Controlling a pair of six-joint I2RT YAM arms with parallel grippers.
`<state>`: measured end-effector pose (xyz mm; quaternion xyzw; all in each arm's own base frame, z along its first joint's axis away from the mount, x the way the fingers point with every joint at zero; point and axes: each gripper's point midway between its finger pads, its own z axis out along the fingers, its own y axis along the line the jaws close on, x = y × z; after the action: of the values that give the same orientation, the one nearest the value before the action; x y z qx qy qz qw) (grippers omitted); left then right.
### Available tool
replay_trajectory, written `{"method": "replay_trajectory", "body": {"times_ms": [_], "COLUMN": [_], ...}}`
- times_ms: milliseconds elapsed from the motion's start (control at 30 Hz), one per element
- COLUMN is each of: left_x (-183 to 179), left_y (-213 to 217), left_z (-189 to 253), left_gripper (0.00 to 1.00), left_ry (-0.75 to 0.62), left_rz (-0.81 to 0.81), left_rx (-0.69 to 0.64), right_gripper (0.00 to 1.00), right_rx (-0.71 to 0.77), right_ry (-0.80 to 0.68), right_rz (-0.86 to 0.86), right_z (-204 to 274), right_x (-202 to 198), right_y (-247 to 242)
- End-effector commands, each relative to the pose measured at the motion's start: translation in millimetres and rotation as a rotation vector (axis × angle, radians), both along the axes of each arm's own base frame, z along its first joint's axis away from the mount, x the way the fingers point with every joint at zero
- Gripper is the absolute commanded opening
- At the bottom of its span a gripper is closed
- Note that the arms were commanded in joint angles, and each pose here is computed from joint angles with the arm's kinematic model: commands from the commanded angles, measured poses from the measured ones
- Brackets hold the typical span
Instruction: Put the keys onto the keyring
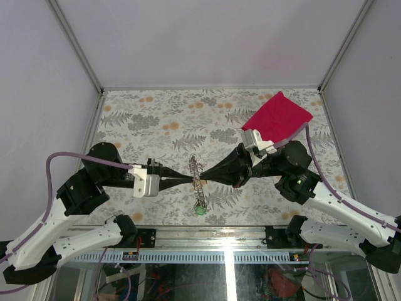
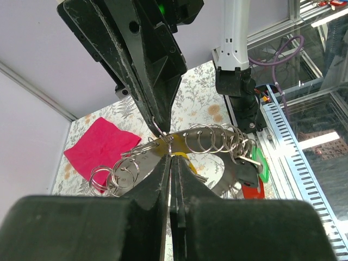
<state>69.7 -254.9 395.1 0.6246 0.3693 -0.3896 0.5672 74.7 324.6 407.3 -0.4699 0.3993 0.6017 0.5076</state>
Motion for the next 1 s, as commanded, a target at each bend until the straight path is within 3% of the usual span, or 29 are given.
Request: {"method": "replay_trajectory", "body": {"times_ms": [0, 500, 967], "left_x": [-4, 2, 14], "left_y": [1, 3, 2], "left_z": [9, 12, 12], "left_gripper": [0.00, 0.00, 0.00], "left_ry": [-0.026, -0.034, -0.031], "left_rz": [-0.024, 0.012, 0.073], "left_rx": [-0.017, -0.031, -0.042], "right_gripper": [0.00, 0.00, 0.00], "right_rx": [0.120, 0.051, 0.225], "right_ry": [-0.050, -0.010, 0.065], "right_rz": [-0.041, -0.011, -0.134], "right_z": [35, 19, 40], "right_x": [-1, -4, 14], "right_y": [-10, -7, -17]}}
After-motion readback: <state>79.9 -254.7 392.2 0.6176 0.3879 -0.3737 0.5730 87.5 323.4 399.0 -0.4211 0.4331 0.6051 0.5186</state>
